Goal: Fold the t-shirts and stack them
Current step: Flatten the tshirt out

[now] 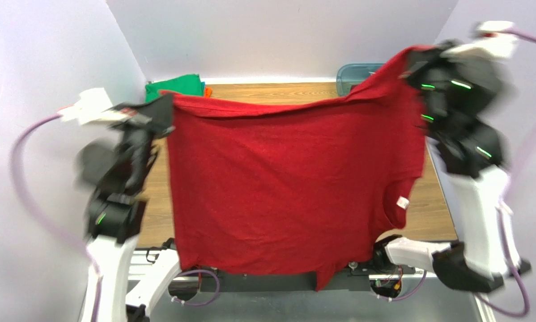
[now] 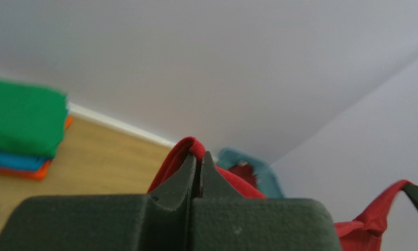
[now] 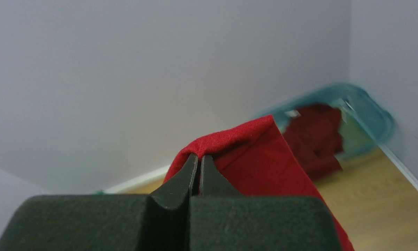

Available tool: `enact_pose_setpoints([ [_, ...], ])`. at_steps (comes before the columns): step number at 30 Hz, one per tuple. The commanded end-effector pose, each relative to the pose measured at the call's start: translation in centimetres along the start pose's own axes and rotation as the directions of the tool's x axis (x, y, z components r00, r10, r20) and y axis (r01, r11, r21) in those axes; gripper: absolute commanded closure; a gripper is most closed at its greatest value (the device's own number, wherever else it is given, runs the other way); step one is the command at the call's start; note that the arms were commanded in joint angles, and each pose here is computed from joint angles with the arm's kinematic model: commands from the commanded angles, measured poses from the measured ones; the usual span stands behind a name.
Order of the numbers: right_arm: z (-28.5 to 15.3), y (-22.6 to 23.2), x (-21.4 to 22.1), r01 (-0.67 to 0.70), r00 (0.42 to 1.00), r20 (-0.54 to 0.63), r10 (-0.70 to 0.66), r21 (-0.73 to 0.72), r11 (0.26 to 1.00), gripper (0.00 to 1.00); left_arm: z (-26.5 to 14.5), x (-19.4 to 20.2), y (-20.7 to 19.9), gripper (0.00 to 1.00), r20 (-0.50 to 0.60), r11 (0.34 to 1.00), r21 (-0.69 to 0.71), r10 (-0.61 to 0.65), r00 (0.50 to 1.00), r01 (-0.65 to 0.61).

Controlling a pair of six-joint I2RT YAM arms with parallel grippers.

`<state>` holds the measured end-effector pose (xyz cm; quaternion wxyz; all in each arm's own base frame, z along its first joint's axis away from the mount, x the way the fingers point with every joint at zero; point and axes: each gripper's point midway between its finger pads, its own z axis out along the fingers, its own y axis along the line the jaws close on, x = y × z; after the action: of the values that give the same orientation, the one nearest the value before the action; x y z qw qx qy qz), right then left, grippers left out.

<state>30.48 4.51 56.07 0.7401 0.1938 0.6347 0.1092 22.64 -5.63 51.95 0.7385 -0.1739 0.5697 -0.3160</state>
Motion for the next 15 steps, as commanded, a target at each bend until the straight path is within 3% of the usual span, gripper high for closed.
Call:
enact_pose_setpoints([
  [1, 4.0, -3.8, 7.0, 0.115, 0.993, -0.053, -0.106, 0.218, 0.969, 0.99, 4.3, 5.2, 7.7, 1.0, -0.015, 0.972, -0.235, 0.013, 1.0, -0.016],
  [3, 6.1, -4.8, 10.9, 0.147, 0.987, -0.094, -0.127, 0.243, 0.959, 0.99, 5.8, 9.8, 11.8, 1.0, -0.09, 0.948, -0.313, 0.023, 0.996, -0.05],
  [6, 9.4, -8.6, 21.4, 0.187, 0.957, -0.267, -0.118, 0.252, 0.949, 0.99, 8.5, 14.5, 16.6, 1.0, -0.138, 0.916, -0.39, 0.045, 0.989, -0.097],
  [7, 10.3, -9.5, 23.6, 0.187, 0.947, -0.303, -0.105, 0.257, 0.948, 0.99, 9.2, 18.3, 20.1, 1.0, -0.229, 0.878, -0.455, 0.044, 0.973, -0.147],
  [9, 12.2, -11.9, 27.0, 0.19, 0.93, -0.358, -0.082, 0.278, 0.942, 0.99, 10.6, 20.8, 23.3, 1.0, -0.278, 0.85, -0.493, 0.048, 0.959, -0.185],
  [10, 13.3, -13.3, 31.0, 0.226, 0.898, -0.431, -0.086, 0.287, 0.931, 0.99, 11.2, 22.0, 25.0, 1.0, -0.315, 0.841, -0.503, 0.035, 0.948, -0.198],
  [11, 14.0, -13.5, 32.5, 0.228, 0.884, -0.46, -0.083, 0.269, 0.936, 0.99, 12.4, 24.7, 27.7, 1.0, -0.369, 0.818, -0.53, 0.016, 0.929, -0.225],
  [15, 17.0, -15.1, 39.1, 0.293, 0.819, -0.562, -0.117, 0.235, 0.927, 0.99, 15.6, 29.7, 32.7, 1.0, -0.468, 0.806, -0.533, -0.026, 0.883, -0.259],
])
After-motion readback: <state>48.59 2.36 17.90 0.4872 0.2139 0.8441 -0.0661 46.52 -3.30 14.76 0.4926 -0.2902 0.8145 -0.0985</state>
